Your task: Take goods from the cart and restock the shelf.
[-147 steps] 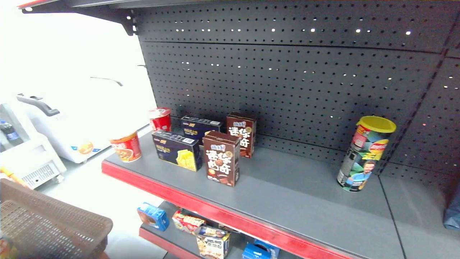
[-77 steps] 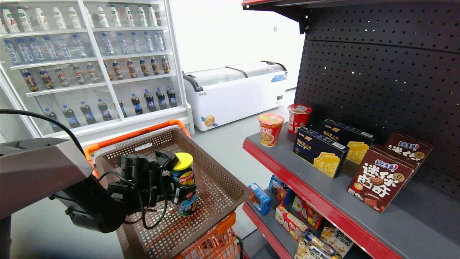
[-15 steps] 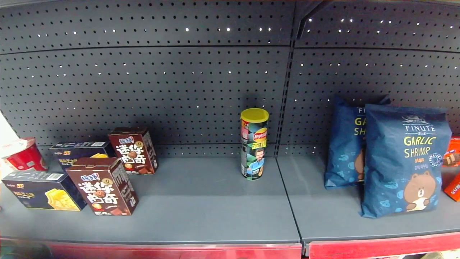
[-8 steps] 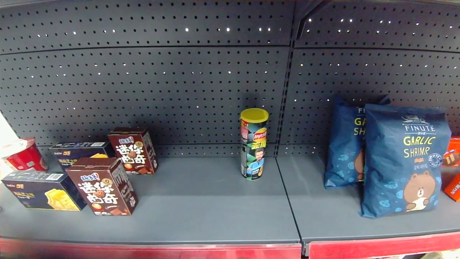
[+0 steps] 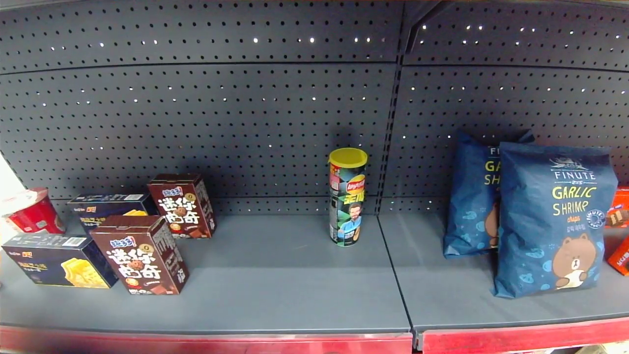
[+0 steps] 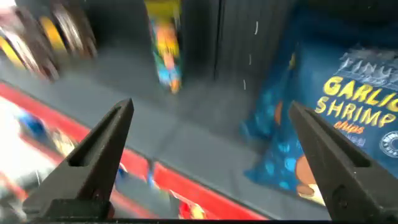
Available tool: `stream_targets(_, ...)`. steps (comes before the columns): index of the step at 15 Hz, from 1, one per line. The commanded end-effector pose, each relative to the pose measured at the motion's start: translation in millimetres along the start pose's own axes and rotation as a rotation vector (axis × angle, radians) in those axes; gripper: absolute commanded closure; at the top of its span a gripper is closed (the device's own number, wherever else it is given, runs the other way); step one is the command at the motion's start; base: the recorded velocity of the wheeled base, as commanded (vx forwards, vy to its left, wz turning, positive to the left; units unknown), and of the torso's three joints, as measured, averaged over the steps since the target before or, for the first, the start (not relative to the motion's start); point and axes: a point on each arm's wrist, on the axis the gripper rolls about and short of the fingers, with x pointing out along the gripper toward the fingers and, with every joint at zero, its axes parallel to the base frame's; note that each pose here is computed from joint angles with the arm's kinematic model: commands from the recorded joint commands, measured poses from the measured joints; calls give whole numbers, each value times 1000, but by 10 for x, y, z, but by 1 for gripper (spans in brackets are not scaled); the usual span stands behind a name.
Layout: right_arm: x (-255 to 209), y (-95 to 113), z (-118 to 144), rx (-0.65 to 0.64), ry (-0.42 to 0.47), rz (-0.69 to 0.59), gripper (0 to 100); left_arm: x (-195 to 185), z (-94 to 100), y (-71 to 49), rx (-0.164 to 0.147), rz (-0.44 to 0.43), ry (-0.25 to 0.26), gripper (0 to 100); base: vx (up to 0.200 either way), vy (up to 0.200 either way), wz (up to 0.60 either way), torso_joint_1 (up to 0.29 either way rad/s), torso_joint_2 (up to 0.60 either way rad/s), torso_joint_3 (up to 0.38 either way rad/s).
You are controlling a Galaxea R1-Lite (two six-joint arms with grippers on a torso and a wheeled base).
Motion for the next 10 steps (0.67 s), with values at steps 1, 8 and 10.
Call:
stream_targets(1, 358, -57, -6, -9, 119, 1, 0, 15, -23, -4, 1, -7, 11, 100, 0, 0, 0, 0, 0, 0)
stream_targets(8, 373, -39, 26, -16, 89, 21, 0, 55, -123, -16, -2, -15, 50, 100, 0, 0, 171, 1, 1, 1)
stream_targets(10, 377, -34, 57, -6, 48, 59, 0, 57, -127, -16, -3, -15, 52, 100, 0, 0, 300, 1, 1, 1)
